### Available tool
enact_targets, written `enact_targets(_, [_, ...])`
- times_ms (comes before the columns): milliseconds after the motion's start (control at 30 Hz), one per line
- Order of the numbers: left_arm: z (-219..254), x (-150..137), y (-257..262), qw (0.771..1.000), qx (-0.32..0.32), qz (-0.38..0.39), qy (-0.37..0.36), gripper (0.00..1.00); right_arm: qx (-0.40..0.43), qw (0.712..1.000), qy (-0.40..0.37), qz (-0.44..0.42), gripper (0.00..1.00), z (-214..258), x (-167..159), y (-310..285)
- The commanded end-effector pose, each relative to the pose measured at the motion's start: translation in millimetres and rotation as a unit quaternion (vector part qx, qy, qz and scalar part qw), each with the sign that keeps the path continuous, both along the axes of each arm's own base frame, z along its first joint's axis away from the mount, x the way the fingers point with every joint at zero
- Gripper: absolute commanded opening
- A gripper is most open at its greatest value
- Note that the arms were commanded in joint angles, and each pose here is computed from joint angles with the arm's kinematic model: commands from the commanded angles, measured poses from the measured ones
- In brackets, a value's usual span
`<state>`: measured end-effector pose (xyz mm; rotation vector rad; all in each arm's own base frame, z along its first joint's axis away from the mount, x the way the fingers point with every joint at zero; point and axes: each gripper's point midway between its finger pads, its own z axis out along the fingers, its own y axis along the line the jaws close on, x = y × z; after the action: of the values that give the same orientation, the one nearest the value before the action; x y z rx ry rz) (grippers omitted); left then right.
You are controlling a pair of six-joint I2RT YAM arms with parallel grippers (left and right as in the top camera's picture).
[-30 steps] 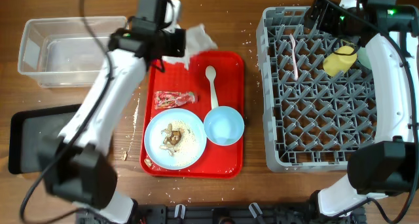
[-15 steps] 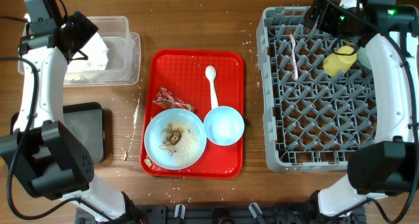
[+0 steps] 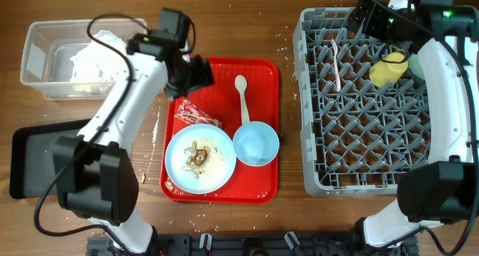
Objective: Sort waste into correct bins and load items into the dishwasher rack
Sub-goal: 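Grasp the red snack wrapper with the left gripper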
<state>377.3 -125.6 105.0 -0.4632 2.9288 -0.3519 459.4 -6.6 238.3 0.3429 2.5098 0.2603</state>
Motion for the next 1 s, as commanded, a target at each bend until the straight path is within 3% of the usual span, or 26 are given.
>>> enact_targets(0, [-42,-18,17,0.989,0.028,0.143,0.040,0.77,0.002,1.000,-0.017,-0.005,1.00,14,0,1])
enact_targets(100, [-66,-16,17,0.984,0.013,0.178,0.024,0.64,0.002,1.000,-0.017,-0.005,1.00,14,0,1])
enact_targets(233, [-82,-9,22,0.981,0.023,0.193,0.009,0.57,0.002,1.000,-0.017,-0.005,1.00,14,0,1])
enact_targets(467, [-112,-17,7,0.984,0.045,0.169,0.032,0.52,0.002,1.000,-0.017,-0.005,1.00,14,0,1])
enact_targets(633, [-120,-21,9,0.983,0.056,0.167,0.043,0.04,0.002,1.000,-0.017,-0.005,1.00,14,0,1])
enact_targets(700, [-118,-20,8,0.984,0.056,0.165,0.041,0.04,0.002,1.000,-0.017,-0.005,1.00,14,0,1])
enact_targets(833, [-52,25,14,0.985,0.066,0.149,-0.058,0.04,0.002,1.000,-0.017,-0.004,1.00,14,0,1])
enact_targets(967, [44,75,76,0.946,0.092,0.239,-0.200,0.04,0.002,1.000,-0.017,-0.005,1.00,14,0,1])
